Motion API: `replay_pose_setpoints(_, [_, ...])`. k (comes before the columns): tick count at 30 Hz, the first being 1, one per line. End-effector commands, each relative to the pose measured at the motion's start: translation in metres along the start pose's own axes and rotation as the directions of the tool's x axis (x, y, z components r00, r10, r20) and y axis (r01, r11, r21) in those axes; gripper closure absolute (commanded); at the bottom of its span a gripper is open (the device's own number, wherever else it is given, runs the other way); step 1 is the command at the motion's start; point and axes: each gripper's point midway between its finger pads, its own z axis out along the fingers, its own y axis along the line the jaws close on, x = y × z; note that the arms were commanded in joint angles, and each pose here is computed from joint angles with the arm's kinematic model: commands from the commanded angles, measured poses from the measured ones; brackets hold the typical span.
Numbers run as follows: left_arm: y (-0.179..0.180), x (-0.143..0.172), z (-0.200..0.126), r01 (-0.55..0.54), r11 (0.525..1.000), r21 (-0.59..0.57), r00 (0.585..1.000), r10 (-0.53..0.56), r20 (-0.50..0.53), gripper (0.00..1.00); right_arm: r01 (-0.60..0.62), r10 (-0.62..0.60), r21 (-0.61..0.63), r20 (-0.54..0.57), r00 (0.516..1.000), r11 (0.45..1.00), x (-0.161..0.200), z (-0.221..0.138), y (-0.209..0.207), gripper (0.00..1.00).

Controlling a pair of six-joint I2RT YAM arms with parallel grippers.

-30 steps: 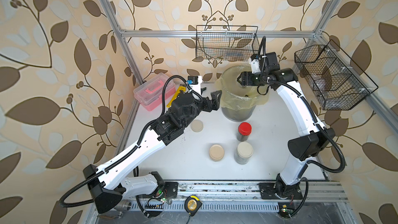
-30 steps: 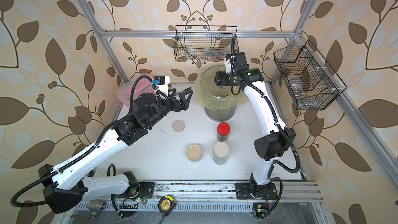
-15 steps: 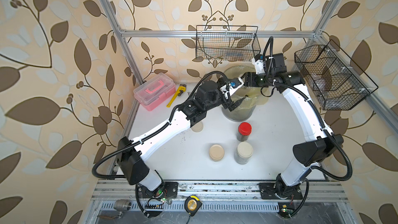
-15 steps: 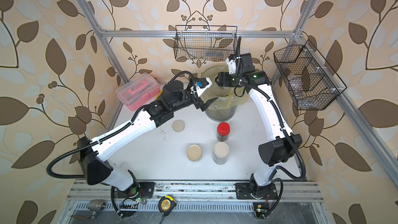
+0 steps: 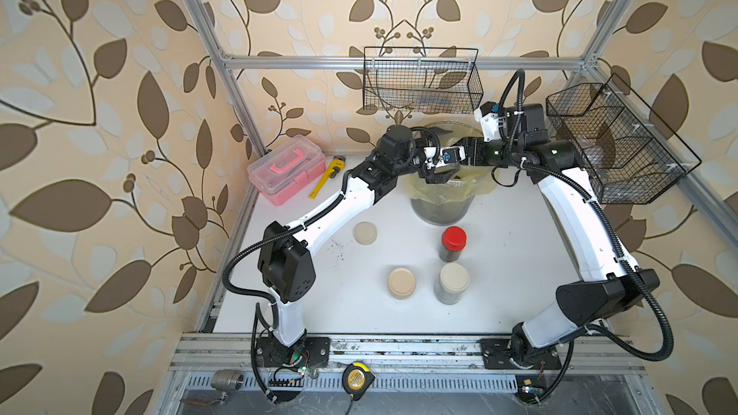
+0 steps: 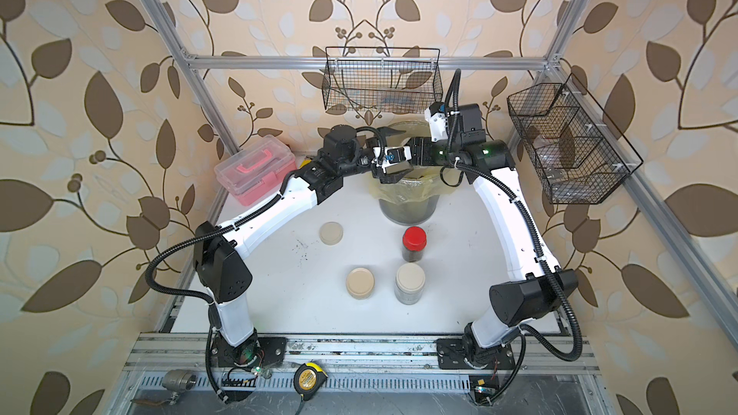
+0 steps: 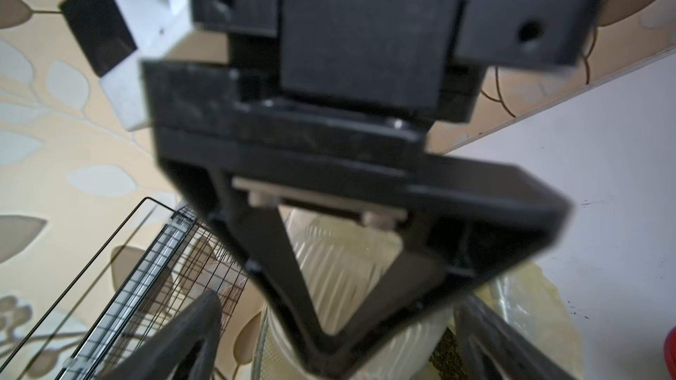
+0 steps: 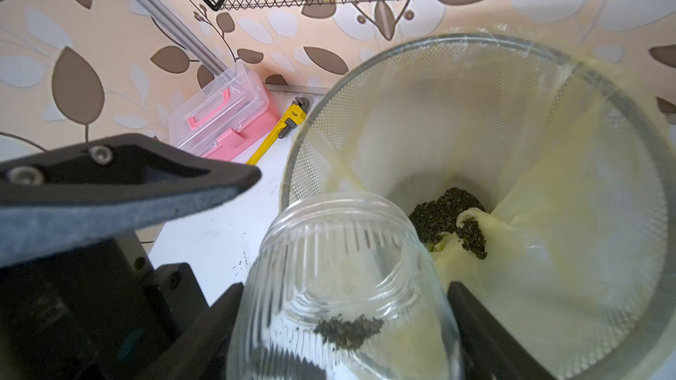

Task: Empty moldy tea leaves from jars
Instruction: Pour the moldy tea leaves from the jar into the trash bin.

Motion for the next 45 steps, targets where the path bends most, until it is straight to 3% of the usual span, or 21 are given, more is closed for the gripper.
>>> replay_pose_setpoints(1, [0.029,-0.029,-0.001,-0.059,0.996,-0.065,0.995,0.064,0.081,0.01,0.040,-0.036,-0.113,0.039,0.999,0.993,-0.006,-0.013,0.023,0.69])
replay_pose_setpoints(8, [0.036,-0.026,0.010,0.019,0.997,-0.070,0.997,-0.013,0.082,0.04,0.033,-0.028,-0.129,0.037,0.999,0.991,-0.005,-0.008,0.024,0.69])
replay_pose_setpoints(12, [0.044,-0.024,0.012,0.066,0.991,-0.118,0.995,-0.055,0.088,0.11,0.025,-0.019,-0.133,0.050,0.999,0.991,-0.009,-0.008,0.024,0.69])
replay_pose_setpoints(17, [0.058,-0.020,0.011,0.173,0.968,-0.181,0.982,-0.155,0.107,0.11,-0.001,0.015,-0.169,0.084,0.996,0.986,-0.016,-0.010,0.029,0.69])
replay_pose_setpoints(20, [0.067,-0.018,0.011,0.283,0.936,-0.208,0.957,-0.264,0.118,0.04,-0.028,0.050,-0.203,0.103,0.993,0.979,-0.017,-0.008,0.033,0.70])
replay_pose_setpoints(28, [0.080,-0.022,0.016,0.505,0.842,-0.193,0.862,-0.479,0.164,0.05,-0.086,0.119,-0.222,0.137,0.983,0.971,-0.020,-0.002,0.030,0.72])
replay_pose_setpoints(38, [0.068,-0.011,0.012,0.496,0.846,-0.196,0.868,-0.482,0.116,0.01,-0.055,0.062,-0.069,0.115,0.991,0.996,-0.015,0.000,0.005,0.73])
replay_pose_setpoints(45, [0.038,-0.010,-0.007,0.359,0.922,-0.149,0.933,-0.353,0.067,0.01,0.001,-0.008,0.100,0.076,0.997,0.995,-0.013,-0.002,-0.021,0.74])
